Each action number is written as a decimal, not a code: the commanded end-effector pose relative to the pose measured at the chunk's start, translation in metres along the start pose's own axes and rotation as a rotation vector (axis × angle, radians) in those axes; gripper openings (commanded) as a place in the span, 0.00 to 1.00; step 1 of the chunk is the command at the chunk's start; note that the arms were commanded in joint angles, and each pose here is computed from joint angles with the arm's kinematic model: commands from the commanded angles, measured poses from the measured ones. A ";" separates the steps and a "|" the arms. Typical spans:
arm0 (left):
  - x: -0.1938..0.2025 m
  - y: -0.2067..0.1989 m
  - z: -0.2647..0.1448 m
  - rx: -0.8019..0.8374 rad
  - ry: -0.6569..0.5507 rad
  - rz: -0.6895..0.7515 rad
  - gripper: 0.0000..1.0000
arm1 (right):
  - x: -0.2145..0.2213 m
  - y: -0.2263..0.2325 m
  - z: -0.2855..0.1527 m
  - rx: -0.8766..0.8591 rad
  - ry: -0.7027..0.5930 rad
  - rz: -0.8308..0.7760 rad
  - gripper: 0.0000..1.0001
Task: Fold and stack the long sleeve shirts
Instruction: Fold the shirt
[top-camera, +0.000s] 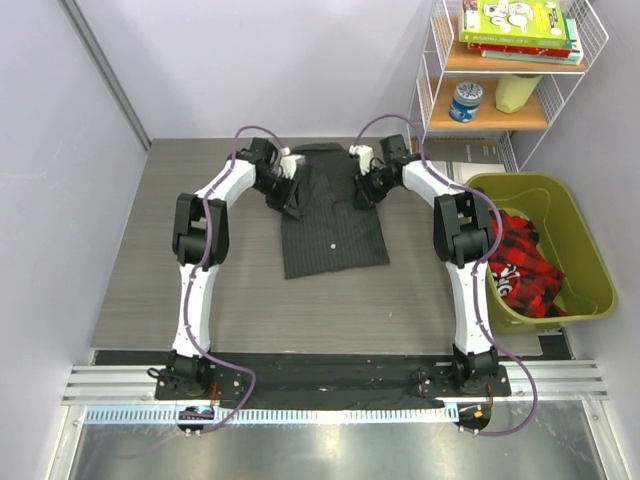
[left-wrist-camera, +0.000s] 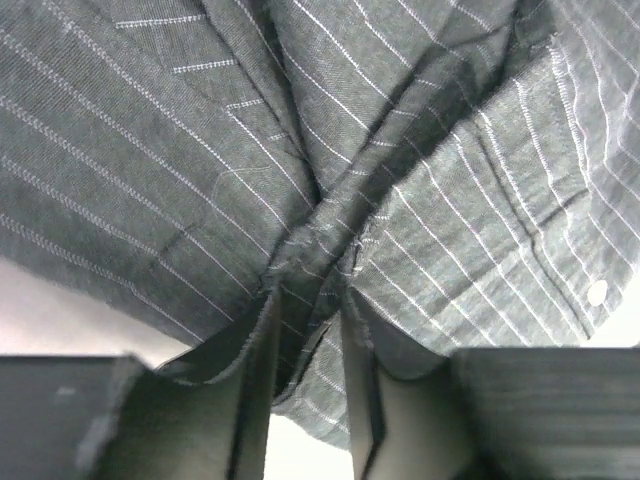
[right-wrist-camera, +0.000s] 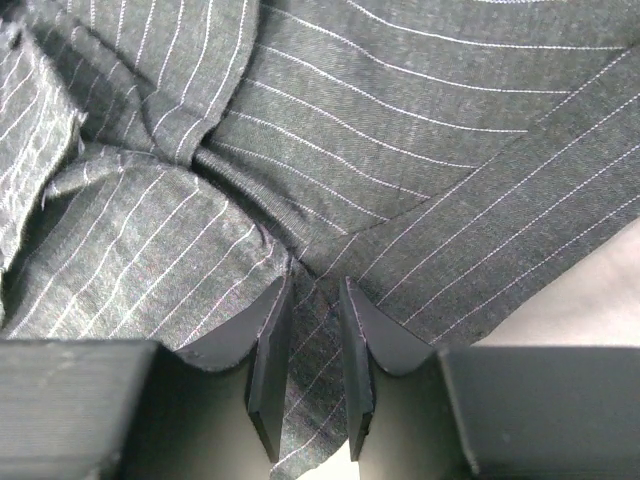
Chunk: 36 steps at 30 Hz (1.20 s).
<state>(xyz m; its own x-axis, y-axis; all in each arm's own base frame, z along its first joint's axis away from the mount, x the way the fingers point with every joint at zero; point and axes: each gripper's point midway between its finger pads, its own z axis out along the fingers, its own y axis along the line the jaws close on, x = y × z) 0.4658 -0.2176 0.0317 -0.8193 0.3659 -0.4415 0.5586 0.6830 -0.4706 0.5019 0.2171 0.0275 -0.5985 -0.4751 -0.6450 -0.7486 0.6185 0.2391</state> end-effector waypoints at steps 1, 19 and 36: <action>0.050 -0.023 -0.020 0.004 0.122 0.022 0.29 | 0.049 0.066 0.000 -0.082 0.153 0.053 0.31; 0.047 -0.100 -0.121 0.200 -0.211 -0.063 0.61 | -0.007 0.116 -0.111 -0.146 -0.051 0.123 0.47; 0.084 -0.054 -0.033 0.250 -0.088 -0.540 0.68 | 0.084 0.117 -0.019 -0.337 0.122 0.605 0.57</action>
<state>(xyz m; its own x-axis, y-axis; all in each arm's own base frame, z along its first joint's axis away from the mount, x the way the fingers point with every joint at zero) 0.3071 -0.2137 0.0532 -0.9943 0.0365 -0.1001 0.1036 0.5501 -0.8286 0.2926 0.2642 0.0323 -0.9328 -0.3059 -0.1905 -0.3232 0.4763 0.8177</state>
